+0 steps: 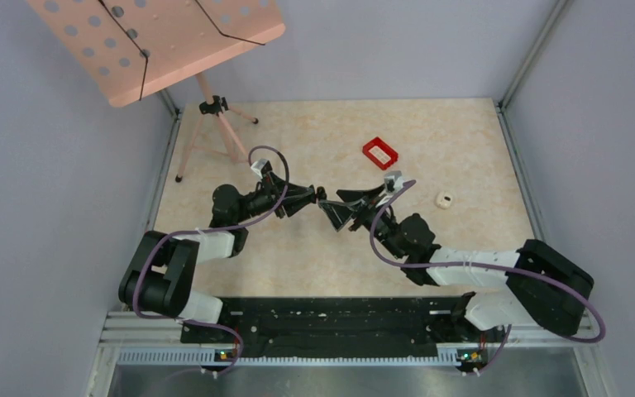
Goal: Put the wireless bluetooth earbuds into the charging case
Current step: Place the earbud in the charging case.
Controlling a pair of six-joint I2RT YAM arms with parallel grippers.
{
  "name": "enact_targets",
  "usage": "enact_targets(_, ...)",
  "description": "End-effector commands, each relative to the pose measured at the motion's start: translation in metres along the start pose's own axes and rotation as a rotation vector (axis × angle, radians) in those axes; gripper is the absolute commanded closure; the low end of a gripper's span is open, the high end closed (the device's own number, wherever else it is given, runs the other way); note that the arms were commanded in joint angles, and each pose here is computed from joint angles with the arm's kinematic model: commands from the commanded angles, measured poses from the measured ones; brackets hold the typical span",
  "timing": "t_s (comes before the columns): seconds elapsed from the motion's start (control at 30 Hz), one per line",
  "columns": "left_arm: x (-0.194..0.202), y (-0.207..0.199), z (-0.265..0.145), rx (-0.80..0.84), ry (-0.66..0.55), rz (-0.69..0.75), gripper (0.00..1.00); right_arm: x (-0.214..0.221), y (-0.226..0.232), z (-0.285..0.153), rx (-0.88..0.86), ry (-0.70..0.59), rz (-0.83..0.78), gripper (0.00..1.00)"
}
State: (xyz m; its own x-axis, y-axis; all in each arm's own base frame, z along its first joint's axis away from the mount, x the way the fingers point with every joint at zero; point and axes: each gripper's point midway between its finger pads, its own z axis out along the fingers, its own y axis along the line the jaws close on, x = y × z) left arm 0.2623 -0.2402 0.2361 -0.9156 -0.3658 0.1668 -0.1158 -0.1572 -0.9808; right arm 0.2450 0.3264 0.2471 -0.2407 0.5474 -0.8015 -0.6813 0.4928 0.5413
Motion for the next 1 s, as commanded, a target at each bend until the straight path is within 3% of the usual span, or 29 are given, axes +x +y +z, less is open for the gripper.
enact_targets(0.0,0.001,-0.009,0.000,0.043,-0.003,0.074,1.00,-0.020,0.006,0.002,0.034,0.007,-0.003,0.18)
enact_targets(0.17,0.003,-0.009,0.000,0.019,0.003,0.112,1.00,-0.020,0.014,0.002,0.055,0.100,0.014,0.17)
enact_targets(0.23,0.003,-0.006,0.000,0.002,0.000,0.120,1.00,-0.025,0.013,-0.003,0.076,0.088,0.044,0.26)
enact_targets(0.33,0.003,-0.004,0.000,-0.010,-0.002,0.128,1.00,-0.025,0.009,-0.007,0.110,0.093,0.066,0.49)
enact_targets(0.37,0.002,-0.005,0.001,-0.008,-0.002,0.130,1.00,-0.023,0.006,-0.007,0.129,0.109,0.062,0.53)
enact_targets(0.73,0.002,-0.001,0.001,-0.015,0.005,0.135,1.00,-0.012,0.000,0.008,0.188,0.184,0.045,0.54)
enact_targets(0.97,0.002,0.003,-0.001,-0.041,-0.002,0.142,1.00,-0.011,0.007,0.010,0.155,0.194,0.052,0.63)
